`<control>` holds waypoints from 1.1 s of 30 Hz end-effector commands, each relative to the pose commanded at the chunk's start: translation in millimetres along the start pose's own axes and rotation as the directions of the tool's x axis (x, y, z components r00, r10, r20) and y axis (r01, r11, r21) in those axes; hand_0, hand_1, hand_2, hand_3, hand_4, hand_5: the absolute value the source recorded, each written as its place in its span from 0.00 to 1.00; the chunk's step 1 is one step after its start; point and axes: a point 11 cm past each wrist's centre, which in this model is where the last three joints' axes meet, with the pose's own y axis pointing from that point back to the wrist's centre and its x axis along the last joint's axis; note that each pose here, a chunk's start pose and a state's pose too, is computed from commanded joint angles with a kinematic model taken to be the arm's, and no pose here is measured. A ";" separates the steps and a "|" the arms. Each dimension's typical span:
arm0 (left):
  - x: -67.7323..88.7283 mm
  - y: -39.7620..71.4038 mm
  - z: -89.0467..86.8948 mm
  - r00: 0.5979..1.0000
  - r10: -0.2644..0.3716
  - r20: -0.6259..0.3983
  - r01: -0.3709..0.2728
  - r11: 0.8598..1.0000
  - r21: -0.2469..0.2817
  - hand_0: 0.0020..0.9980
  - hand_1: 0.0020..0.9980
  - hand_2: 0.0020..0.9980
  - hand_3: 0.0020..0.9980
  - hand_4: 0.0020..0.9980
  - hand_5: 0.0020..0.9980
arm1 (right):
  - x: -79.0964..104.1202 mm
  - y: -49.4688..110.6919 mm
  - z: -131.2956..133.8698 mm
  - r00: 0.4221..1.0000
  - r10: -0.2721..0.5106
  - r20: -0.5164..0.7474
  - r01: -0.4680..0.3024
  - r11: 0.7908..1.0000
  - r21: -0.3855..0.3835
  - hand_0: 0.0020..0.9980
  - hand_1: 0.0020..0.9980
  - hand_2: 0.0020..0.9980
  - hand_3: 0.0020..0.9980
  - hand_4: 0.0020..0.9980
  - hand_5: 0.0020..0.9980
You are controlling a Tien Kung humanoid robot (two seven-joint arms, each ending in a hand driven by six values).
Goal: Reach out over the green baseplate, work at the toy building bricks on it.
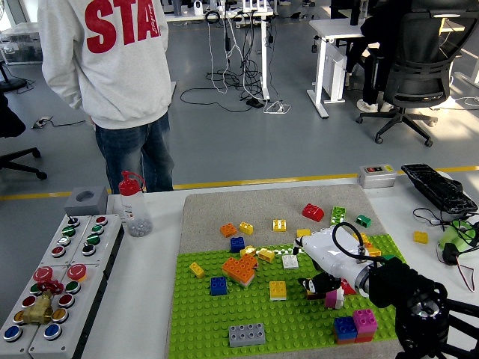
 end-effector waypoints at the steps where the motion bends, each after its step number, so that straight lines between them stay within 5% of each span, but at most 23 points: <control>1: 0.0 0.0 0.1 1.000 0.000 0.000 0.000 1.000 0.000 0.69 0.69 0.66 0.62 0.36 1.00 | -1.3 -0.3 0.1 1.000 -0.010 -0.004 0.010 1.000 -0.004 0.34 0.19 0.24 0.66 0.79 0.39; 33: -1.2 -0.3 -1.9 1.000 -0.004 0.002 0.004 1.000 0.005 0.69 0.69 0.65 0.62 0.36 1.00 | -33.8 -10.9 2.3 0.986 -0.143 -0.091 0.136 0.987 -0.081 0.32 0.16 0.22 0.64 0.83 0.42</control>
